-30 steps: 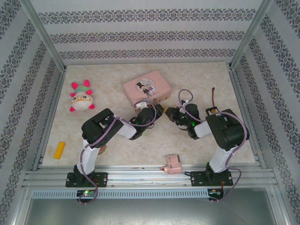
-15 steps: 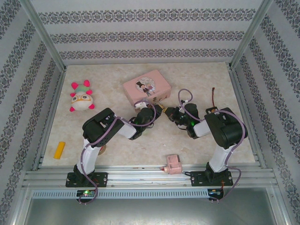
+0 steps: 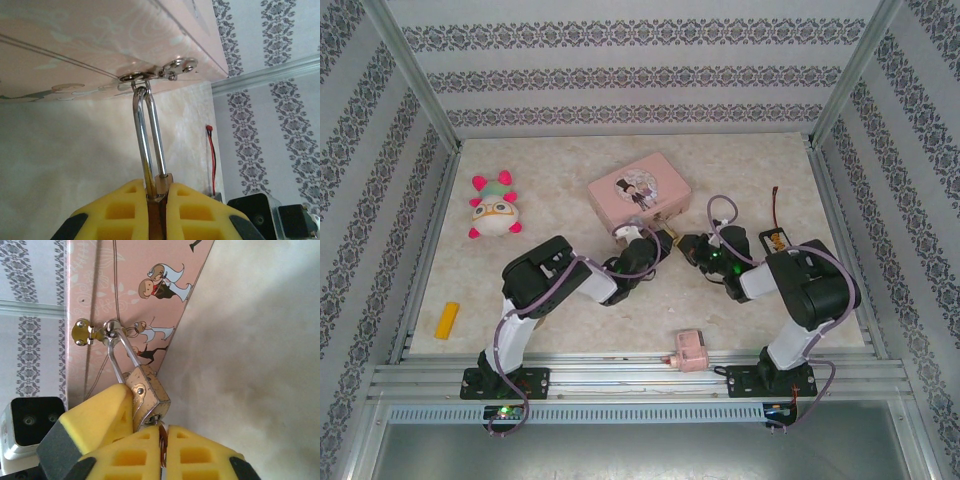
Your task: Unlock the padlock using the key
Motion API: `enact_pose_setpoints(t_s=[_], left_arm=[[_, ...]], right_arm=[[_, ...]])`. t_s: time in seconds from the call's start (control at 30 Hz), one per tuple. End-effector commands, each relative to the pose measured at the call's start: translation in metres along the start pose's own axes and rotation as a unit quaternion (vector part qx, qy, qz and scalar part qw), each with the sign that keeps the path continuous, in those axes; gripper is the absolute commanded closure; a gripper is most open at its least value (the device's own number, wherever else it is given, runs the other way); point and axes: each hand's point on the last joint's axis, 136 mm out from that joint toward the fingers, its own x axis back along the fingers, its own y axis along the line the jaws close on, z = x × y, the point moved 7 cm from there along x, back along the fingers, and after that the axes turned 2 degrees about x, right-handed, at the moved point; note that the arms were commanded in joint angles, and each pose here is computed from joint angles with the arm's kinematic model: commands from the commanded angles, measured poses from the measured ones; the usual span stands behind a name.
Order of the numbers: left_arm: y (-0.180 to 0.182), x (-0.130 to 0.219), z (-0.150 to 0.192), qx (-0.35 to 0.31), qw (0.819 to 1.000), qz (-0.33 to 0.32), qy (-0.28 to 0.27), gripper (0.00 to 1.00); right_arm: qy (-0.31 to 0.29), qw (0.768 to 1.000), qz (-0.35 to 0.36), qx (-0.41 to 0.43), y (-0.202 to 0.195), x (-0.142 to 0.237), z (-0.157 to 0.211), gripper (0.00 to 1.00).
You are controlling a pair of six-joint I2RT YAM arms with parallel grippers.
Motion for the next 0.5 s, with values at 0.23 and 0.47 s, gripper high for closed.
enact_pose_setpoints(t_s=[0.23, 0.47], left_arm=[[-0.005, 0.022, 0.015, 0.008, 0.999, 0.032, 0.018, 1.00], [0.001, 0.024, 0.005, 0.010, 1.000, 0.019, 0.003, 1.00]], right_arm=[[0.014, 0.996, 0.030, 0.084, 0.011, 0.033, 0.012, 0.73], [0.006, 0.981, 0.118, 0.156, 0.030, 0.071, 0.009, 0.59]])
